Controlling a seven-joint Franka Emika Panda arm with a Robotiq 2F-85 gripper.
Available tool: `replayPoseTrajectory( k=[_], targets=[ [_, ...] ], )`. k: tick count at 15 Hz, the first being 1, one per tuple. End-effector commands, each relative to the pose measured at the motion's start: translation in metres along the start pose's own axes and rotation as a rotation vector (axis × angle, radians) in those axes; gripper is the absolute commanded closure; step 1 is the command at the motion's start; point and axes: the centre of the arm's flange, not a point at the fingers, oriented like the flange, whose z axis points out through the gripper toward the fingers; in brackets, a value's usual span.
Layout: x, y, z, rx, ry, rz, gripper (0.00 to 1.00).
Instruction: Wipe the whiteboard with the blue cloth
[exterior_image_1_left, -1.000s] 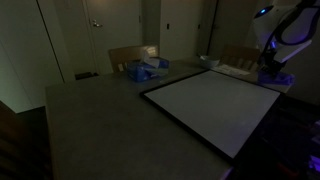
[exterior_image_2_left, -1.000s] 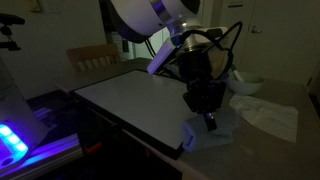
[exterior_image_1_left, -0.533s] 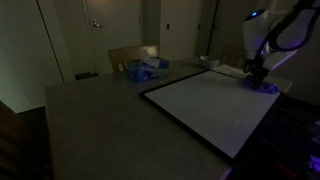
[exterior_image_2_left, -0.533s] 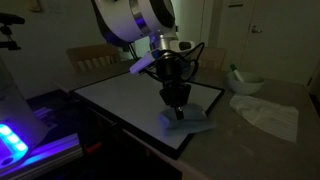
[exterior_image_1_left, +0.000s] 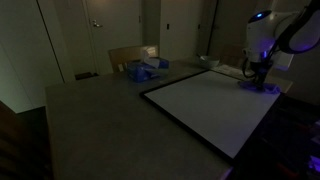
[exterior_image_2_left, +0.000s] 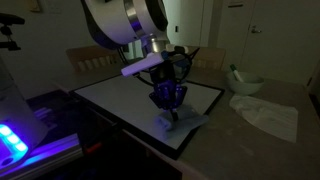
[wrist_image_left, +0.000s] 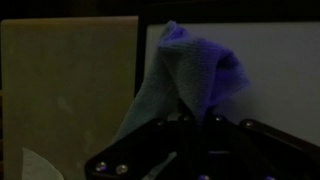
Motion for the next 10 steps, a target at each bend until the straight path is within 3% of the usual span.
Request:
replayPoseTrajectory(
  k=[1, 5, 6, 7, 10],
  targets=[
    [-0.015, 0.012, -0.004, 0.071, 0.073, -0.159, 0.97],
    [-0.02, 0.012, -0.001, 0.137, 0.142, -0.257, 0.97],
    [-0.021, 0.013, -0.002, 0.143, 0.147, -0.271, 0.64],
    [-0.022, 0.014, -0.003, 0.132, 0.141, -0.272, 0.63],
    [-0.027, 0.024, -0.02, 0.104, 0.053, -0.183, 0.42]
  ],
)
